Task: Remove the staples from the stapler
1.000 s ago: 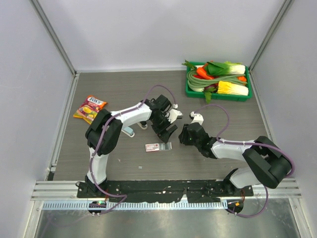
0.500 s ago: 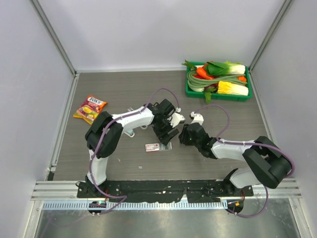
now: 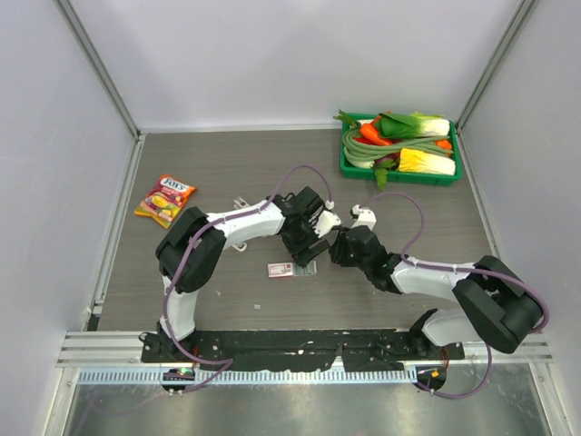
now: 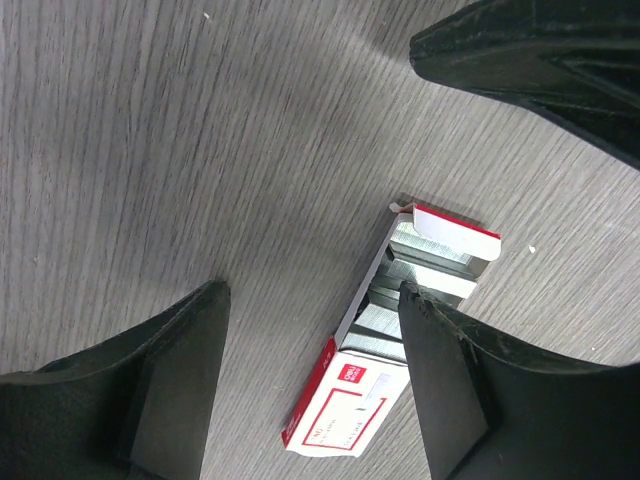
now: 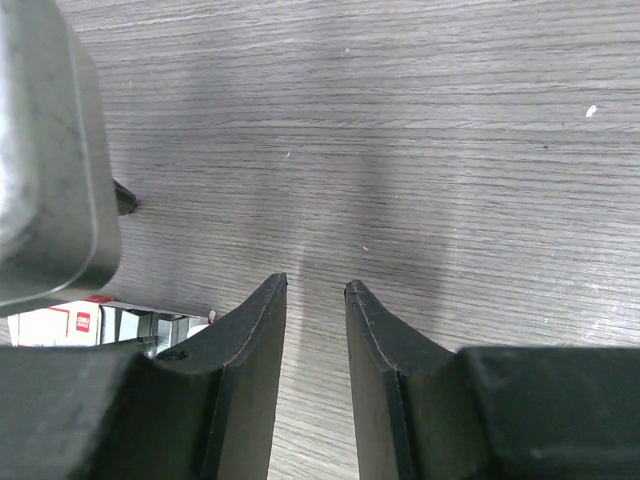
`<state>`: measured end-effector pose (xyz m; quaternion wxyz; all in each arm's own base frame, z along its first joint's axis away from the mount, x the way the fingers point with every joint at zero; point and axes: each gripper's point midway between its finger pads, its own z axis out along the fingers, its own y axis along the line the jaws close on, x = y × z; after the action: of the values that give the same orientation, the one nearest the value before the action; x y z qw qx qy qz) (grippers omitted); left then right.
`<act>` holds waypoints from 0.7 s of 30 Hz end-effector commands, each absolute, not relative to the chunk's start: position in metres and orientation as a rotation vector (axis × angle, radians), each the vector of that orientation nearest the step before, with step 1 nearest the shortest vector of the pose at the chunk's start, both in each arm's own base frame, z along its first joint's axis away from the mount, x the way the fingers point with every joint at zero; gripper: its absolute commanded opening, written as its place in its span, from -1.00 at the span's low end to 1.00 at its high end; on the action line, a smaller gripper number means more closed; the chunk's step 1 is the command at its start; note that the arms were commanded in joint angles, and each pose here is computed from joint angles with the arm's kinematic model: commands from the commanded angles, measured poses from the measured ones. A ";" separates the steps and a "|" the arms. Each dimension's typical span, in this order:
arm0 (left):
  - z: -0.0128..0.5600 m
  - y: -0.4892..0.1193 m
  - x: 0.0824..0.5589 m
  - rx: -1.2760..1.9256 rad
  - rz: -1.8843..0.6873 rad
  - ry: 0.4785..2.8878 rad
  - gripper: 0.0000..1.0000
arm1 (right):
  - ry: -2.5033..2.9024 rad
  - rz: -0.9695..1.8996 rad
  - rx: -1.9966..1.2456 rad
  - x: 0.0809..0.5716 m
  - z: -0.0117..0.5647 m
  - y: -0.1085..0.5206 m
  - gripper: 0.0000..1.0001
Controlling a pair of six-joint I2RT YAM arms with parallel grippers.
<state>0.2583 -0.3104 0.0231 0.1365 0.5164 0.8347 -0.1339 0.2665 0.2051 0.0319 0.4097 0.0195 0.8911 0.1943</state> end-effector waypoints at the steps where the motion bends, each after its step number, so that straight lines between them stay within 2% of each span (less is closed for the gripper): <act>1: 0.036 -0.309 0.257 1.466 -0.393 2.418 0.44 | 2.175 0.508 0.088 0.277 0.055 0.206 -0.29; 13: 0.112 -0.307 0.244 1.385 -0.482 2.342 0.48 | 2.147 0.648 0.093 0.276 0.090 0.228 -0.28; 21: 0.106 -0.277 0.228 1.389 -0.475 2.373 0.50 | 2.164 0.841 0.044 0.254 0.094 0.272 -0.28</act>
<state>0.2410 -0.2970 0.1129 0.1957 0.4945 0.8307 -0.1647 0.2575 0.2385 0.0717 0.4017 0.0198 0.8755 0.2680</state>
